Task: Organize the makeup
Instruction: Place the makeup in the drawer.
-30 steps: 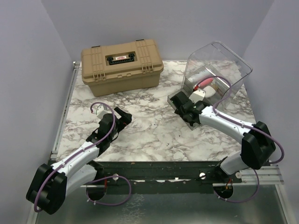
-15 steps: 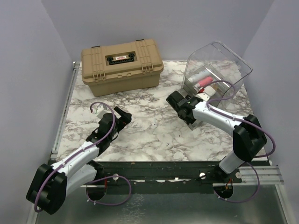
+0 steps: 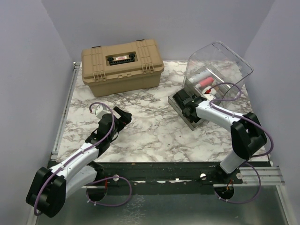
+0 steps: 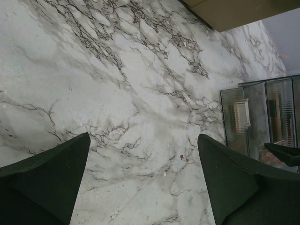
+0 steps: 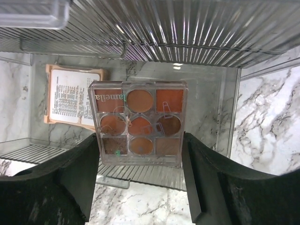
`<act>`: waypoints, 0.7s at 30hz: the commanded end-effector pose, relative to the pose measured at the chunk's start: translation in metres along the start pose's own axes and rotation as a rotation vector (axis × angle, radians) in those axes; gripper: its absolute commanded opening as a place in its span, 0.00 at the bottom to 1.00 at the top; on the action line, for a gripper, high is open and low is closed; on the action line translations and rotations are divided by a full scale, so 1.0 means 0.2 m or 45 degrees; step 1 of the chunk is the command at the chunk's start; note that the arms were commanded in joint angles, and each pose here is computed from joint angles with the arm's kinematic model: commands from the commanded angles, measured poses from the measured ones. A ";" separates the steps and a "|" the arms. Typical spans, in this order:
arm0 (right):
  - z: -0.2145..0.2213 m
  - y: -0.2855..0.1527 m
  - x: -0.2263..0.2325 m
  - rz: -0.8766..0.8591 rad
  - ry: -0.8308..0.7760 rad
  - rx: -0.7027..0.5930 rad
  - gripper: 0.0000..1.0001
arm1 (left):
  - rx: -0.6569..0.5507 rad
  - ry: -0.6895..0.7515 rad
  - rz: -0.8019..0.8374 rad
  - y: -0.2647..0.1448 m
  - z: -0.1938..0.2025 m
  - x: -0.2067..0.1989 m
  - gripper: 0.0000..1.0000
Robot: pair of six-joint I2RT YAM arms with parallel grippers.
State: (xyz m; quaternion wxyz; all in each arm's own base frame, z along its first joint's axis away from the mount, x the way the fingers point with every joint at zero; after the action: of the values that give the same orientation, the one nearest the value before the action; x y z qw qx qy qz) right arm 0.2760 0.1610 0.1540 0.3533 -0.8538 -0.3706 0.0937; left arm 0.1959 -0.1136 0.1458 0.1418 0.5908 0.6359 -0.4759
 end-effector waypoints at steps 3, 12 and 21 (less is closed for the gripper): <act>0.06 0.08 0.05 -0.037 -0.030 0.069 0.54 | 0.019 0.017 -0.002 -0.01 -0.01 0.00 0.99; 0.10 0.11 0.04 0.015 -0.030 0.121 0.58 | 0.021 0.014 -0.001 -0.01 -0.01 -0.01 0.99; 0.15 0.12 0.06 0.007 0.014 0.202 0.64 | 0.013 0.011 0.010 -0.02 -0.02 -0.01 0.99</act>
State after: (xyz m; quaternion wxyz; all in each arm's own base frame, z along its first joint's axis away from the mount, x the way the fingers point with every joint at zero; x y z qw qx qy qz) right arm 0.2864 0.1708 0.1320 0.3878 -0.8352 -0.3757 0.1044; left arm 0.1944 -0.1131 0.1442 0.1350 0.5893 0.6361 -0.4794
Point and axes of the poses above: each gripper's point midway between its finger pads, its own y axis out along the fingers, its own x axis along the line the jaws close on, z = x × y, the point moved 10 cm from there along -y, back along the fingers, and after that the axes turned 7 degrees about -y, right-handed, at the moved point
